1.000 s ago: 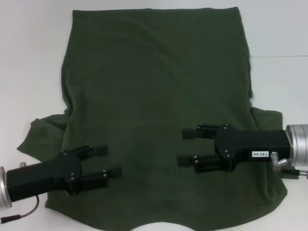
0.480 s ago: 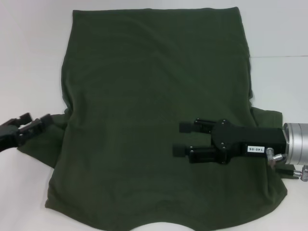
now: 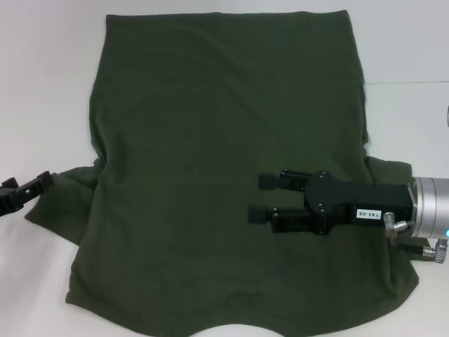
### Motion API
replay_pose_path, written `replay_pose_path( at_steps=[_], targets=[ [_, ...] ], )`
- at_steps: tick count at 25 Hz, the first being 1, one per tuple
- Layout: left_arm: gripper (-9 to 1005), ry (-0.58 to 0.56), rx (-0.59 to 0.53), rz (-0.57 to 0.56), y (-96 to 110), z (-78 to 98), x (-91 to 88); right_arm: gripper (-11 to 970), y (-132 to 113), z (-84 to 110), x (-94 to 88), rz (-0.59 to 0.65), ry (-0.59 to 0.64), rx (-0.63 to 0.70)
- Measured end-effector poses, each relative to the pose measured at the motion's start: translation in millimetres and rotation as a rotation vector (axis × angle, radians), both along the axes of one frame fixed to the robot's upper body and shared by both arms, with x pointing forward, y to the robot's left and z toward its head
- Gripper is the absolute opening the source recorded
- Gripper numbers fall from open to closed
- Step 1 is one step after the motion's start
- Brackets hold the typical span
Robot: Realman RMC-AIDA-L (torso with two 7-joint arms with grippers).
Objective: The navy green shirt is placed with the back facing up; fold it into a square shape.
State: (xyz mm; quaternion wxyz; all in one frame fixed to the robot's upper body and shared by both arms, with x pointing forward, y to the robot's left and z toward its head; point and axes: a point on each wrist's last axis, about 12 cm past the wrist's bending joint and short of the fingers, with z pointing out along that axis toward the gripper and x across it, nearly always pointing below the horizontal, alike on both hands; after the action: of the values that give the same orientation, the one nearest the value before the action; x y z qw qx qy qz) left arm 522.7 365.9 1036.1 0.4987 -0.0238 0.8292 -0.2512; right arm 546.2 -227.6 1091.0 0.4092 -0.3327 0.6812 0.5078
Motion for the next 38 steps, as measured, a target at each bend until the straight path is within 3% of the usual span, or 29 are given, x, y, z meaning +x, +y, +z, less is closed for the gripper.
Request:
replay_pose_path(
  at_steps=[19, 36, 38],
  targets=[
    [899, 0.023, 0.076, -0.082, -25.2, -12.2, 6.8, 912, -2.1, -2.4, -2.5, -0.007, 0.013, 0.002],
    [884, 0.024, 0.118, -0.147, -29.6, -9.0, 9.6, 911, -3.8, -1.4, -1.4, -0.019, 0.010, 0.008],
    [774, 0.025, 0.119, -0.149, -29.7, -9.0, 9.6, 911, -3.7, -1.2, -1.2, -0.019, 0.009, 0.008]
  ],
)
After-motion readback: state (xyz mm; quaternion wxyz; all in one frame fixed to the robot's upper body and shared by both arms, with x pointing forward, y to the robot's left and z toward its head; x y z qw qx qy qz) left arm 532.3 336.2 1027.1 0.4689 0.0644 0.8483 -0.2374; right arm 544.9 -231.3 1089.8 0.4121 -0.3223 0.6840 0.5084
